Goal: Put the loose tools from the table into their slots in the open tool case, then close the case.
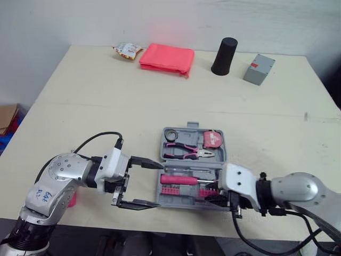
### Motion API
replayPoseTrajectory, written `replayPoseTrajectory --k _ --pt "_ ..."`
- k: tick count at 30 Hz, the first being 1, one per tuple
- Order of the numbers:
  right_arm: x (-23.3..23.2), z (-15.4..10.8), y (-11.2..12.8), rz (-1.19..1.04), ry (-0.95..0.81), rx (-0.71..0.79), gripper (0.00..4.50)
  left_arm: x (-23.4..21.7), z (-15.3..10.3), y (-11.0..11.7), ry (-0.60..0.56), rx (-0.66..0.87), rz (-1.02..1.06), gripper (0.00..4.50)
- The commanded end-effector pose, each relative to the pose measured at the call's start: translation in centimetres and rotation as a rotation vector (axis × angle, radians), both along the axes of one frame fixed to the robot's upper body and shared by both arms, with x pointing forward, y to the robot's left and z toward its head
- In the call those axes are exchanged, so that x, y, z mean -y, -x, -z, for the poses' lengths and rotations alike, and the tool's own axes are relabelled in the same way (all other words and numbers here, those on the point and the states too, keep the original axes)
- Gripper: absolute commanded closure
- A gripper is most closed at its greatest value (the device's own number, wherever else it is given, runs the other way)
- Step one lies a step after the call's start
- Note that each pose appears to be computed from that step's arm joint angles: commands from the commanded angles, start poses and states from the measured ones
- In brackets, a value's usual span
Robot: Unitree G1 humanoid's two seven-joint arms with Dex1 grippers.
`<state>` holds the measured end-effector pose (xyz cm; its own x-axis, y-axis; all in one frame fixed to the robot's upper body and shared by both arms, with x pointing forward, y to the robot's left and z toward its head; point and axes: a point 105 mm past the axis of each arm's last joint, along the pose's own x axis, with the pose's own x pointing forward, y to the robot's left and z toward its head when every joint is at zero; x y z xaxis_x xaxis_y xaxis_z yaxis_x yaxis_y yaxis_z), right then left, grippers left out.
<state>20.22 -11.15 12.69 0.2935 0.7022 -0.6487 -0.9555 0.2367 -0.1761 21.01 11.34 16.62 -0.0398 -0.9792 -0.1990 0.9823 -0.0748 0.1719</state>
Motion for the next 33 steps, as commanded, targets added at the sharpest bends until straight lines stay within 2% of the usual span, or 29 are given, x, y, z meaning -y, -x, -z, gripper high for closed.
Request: replayPoseTrajectory --k 1,14,33 --pt "0.0 0.0 -0.3 0.001 0.02 -0.003 3.63 -0.4 -0.7 0.1 0.001 0.027 -0.029 0.0" --pt "-0.7 1.8 -1.5 0.039 0.086 0.006 3.63 -0.7 -0.1 0.9 -0.03 -0.015 -0.07 0.0" --pt "-2.3 1.9 -2.4 0.037 0.109 -0.076 3.63 -0.9 0.3 0.7 -0.038 -0.032 -0.108 0.0"
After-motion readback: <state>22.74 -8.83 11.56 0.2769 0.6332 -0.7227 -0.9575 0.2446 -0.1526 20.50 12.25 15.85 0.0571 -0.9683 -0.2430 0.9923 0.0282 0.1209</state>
